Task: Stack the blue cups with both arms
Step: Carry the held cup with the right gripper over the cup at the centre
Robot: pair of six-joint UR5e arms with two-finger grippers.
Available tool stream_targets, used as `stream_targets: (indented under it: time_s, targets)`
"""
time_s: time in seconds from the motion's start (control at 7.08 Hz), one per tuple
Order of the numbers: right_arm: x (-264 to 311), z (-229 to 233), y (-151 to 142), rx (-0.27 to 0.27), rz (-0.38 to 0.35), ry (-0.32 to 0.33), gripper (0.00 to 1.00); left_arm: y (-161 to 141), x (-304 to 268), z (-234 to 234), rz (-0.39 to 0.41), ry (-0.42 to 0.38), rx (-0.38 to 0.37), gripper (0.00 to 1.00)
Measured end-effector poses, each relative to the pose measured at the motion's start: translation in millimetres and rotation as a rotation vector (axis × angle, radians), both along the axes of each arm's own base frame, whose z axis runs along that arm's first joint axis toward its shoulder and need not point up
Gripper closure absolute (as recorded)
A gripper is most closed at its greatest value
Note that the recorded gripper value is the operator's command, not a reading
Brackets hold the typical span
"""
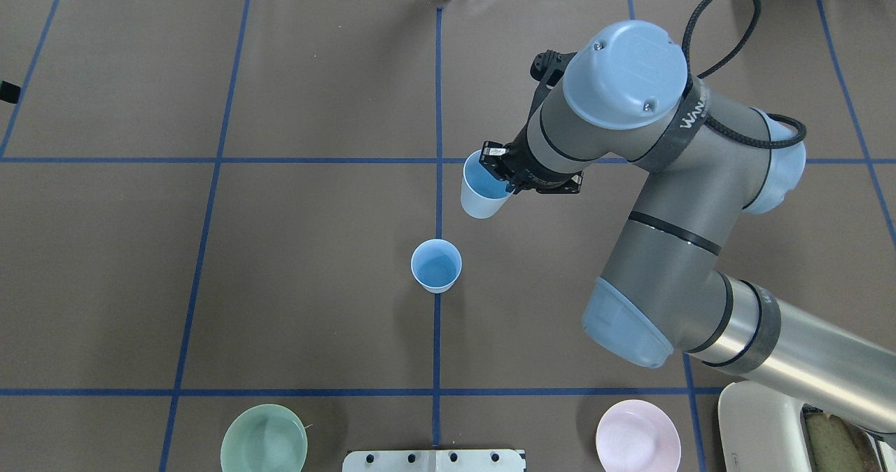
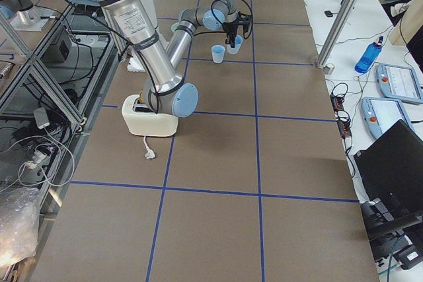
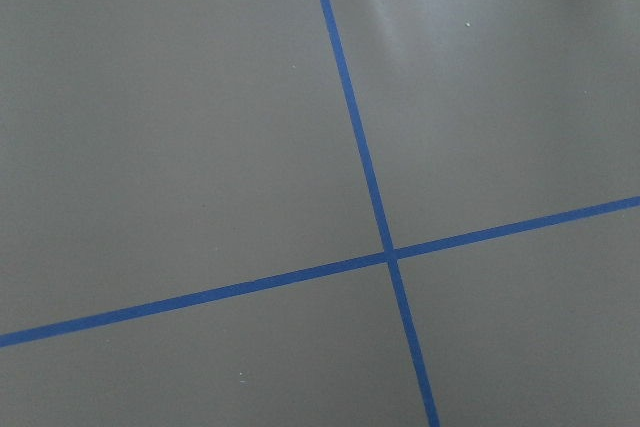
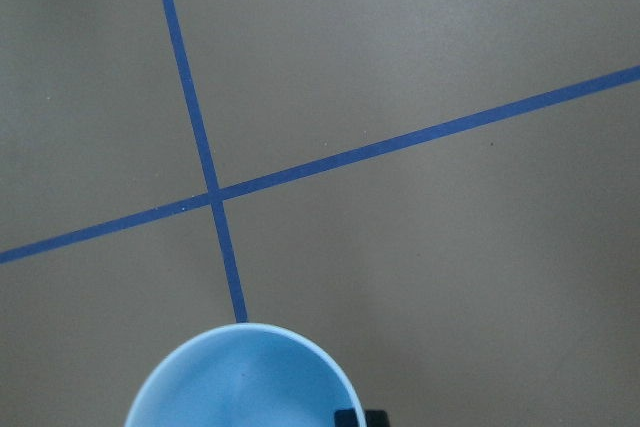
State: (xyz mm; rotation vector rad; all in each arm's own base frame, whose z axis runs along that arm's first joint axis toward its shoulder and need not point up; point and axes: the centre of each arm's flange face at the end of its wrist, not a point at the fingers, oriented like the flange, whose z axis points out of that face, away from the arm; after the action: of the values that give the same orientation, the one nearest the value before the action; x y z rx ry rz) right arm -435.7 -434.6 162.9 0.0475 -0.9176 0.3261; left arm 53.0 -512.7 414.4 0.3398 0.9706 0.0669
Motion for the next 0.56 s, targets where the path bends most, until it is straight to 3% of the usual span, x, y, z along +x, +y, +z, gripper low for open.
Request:
stream_targets:
  time_s: [0.56]
  targets:
    - [-31,-10,30,-0.011,0.010,0.011,1.00,0,-49,22,-0.037,0.003,0.011,0.02]
